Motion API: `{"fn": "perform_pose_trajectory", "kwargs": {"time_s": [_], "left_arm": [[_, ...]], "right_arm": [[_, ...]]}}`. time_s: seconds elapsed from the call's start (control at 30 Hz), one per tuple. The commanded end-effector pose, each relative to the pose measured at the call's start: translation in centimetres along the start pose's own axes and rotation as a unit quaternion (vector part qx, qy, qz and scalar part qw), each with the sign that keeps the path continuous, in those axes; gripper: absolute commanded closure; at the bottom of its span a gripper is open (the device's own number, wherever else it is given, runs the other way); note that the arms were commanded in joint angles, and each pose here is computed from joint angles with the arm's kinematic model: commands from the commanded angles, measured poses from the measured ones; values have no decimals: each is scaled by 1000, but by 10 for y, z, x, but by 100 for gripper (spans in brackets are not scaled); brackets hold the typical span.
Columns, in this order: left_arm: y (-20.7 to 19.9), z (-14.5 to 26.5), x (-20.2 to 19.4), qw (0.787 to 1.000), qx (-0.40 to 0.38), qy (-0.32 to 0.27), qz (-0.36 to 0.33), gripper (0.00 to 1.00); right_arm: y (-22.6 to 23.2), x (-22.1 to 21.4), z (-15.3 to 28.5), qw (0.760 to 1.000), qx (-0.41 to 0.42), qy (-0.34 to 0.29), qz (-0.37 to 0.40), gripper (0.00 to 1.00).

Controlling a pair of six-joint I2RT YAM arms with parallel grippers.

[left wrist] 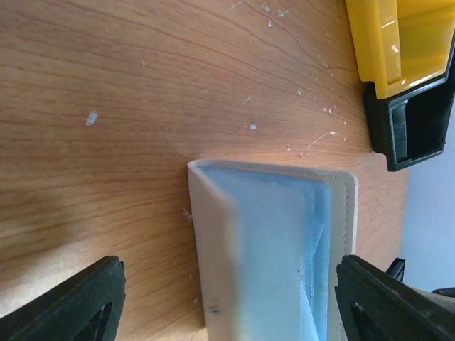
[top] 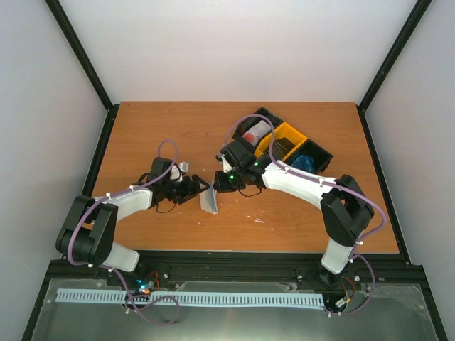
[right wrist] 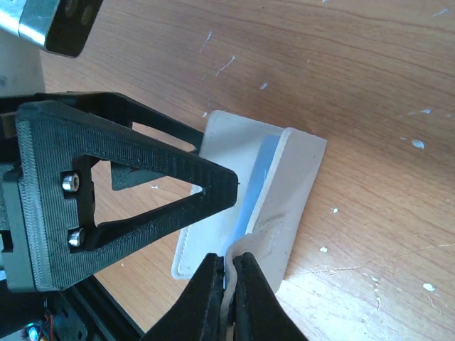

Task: Put the credit cards into the card holder
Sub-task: Open the card holder at the center of the board.

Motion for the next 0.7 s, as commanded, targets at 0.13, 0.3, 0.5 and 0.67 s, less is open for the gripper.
{"fn": "perform_pose_trajectory", "kwargs": {"time_s": [0.13,0.3,0.5,0.67], "left_arm": [[-5,-2,3,1000,2,4,-30,37],[-5,-4,2,999,1,11,-34,57],[-4,-7,0,999,4,21,-38,75],[-8,-8,-3,999,2,29,-43,91]], "right_arm": [[-6,1,2,1000,-14,-10,-9,97],[-11,-2,-1,1000,-25,-4,-13,97],[-19,-7,-6,999,-44,3,-23,97],[-28,-9,-8,997,-71,6,-33,97]]}}
Point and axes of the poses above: each gripper's point midway between its finger pads, its own z axis back along the fingers, its own y axis along the line the jaws close on, x = y × z, the point moved 3 cm from there along z, back along the fingers, and after that the axes turned 12 degrees about z, right-handed, at the moved point
